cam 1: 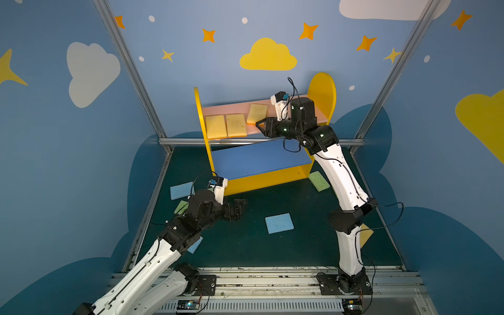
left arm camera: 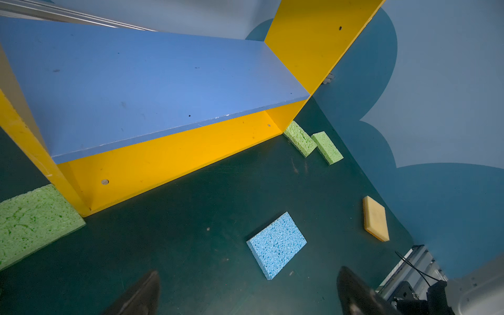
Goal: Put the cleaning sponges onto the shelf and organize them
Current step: 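Push the third yellow sponge against the other two with the right gripper tips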
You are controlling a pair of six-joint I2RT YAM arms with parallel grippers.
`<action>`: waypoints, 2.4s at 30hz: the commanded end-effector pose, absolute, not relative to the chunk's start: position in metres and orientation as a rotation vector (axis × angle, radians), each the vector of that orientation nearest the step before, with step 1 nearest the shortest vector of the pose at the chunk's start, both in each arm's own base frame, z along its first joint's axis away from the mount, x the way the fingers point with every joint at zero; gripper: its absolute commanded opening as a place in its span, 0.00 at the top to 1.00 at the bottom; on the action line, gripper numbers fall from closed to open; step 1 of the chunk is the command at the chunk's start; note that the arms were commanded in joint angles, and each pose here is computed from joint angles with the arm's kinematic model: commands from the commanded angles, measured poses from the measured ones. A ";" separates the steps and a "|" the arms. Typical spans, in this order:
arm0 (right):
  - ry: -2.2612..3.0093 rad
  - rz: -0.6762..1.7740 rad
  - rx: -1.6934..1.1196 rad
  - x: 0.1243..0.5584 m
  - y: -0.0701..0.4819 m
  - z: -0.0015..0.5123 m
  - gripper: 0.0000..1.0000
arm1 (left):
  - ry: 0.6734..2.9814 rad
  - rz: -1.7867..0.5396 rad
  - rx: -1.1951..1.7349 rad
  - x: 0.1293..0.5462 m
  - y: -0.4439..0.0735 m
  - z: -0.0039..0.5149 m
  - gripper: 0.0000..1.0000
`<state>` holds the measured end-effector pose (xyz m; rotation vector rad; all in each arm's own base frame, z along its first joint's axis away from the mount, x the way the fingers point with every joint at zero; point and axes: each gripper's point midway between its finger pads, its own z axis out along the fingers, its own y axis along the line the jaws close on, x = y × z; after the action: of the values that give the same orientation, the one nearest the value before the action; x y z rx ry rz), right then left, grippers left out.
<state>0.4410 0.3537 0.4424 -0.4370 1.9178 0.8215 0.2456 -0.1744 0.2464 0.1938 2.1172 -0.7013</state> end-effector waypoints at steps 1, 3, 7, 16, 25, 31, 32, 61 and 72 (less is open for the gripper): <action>1.938 0.740 -0.416 0.452 0.351 0.430 0.47 | 2.105 -0.715 0.191 0.245 -0.173 0.247 0.00; 1.931 0.747 -0.414 0.453 0.352 0.432 0.42 | 2.104 -0.714 0.192 0.244 -0.173 0.247 0.00; 1.910 0.736 -0.427 0.453 0.356 0.434 0.31 | 2.101 -0.712 0.188 0.244 -0.171 0.248 0.00; 1.884 0.648 -0.417 0.464 0.361 0.428 0.30 | 2.100 -0.720 0.184 0.242 -0.171 0.248 0.00; 1.891 0.550 -0.431 0.472 0.365 0.413 0.36 | 2.099 -0.717 0.179 0.241 -0.169 0.248 0.00; 1.916 0.500 -0.425 0.476 0.361 0.404 0.55 | 2.100 -0.721 0.176 0.241 -0.169 0.247 0.00; 1.917 0.496 -0.427 0.476 0.360 0.404 0.58 | 2.100 -0.720 0.176 0.241 -0.169 0.246 0.00; 1.892 0.536 -0.542 0.447 0.336 0.428 1.00 | 2.084 -0.719 0.175 0.239 -0.167 0.253 0.00; 1.827 0.663 -0.740 0.413 0.348 0.441 1.00 | 2.081 -0.728 0.179 0.240 -0.168 0.256 0.00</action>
<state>0.4334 0.3465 0.4418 -0.6450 1.8207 0.6173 0.2397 -0.1688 0.2464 0.1768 2.1011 -0.7204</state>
